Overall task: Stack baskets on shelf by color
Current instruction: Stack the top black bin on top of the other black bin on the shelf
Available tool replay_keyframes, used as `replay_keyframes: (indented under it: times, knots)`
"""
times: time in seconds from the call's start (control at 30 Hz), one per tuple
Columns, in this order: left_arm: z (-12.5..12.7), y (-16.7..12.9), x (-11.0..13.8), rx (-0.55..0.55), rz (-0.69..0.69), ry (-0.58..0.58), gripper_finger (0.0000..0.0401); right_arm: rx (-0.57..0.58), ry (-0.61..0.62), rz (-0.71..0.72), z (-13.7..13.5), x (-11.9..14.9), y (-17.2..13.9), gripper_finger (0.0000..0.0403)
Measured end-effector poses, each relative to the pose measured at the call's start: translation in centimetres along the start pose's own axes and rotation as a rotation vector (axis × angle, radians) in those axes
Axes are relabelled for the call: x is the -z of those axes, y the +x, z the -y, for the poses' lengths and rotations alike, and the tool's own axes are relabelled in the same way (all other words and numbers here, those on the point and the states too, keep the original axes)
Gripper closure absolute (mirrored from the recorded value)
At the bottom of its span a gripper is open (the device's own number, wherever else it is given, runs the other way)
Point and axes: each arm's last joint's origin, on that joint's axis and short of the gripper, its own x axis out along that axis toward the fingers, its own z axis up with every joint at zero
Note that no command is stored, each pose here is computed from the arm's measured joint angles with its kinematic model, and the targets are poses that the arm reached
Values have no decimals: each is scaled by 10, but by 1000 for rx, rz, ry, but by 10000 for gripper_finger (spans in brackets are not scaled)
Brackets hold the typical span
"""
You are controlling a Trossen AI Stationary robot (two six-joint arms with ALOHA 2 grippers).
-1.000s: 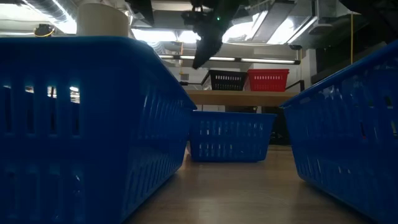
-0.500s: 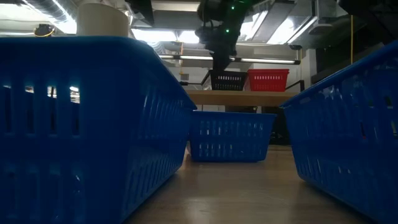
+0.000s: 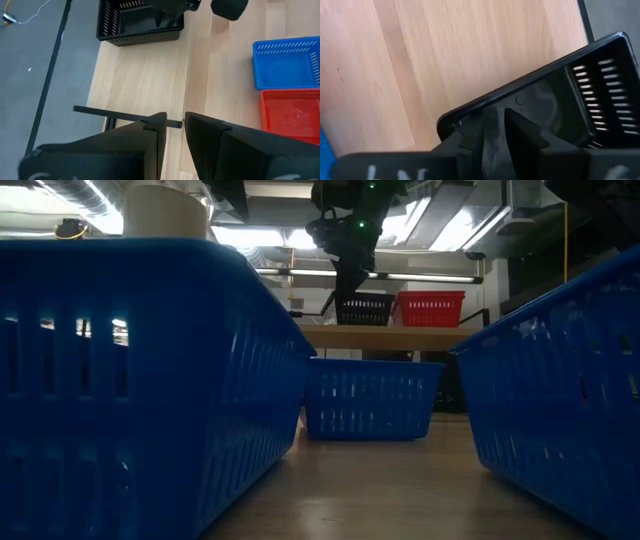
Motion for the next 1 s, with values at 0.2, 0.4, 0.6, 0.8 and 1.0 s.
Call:
replay_keyframes:
  times: [0.2, 0.4, 0.6, 0.8, 1.0]
  knots:
    - [0, 0, 0, 0, 0, -1, 338, 1, 104, 17, -2, -2, 0, 324]
    - [0, 0, 0, 0, 1, -2, 338, 1, 232, 19, -2, -2, 0, 324]
    - [0, 0, 0, 0, 1, -6, 338, 0, 310, 36, -1, -4, 0, 324]
    - [0, 0, 0, 0, 1, -8, 338, 16, 282, 60, 1, -6, -4, 324]
    - [0, 0, 0, 0, 1, -9, 338, 83, 78, 49, 30, -5, -20, 324]
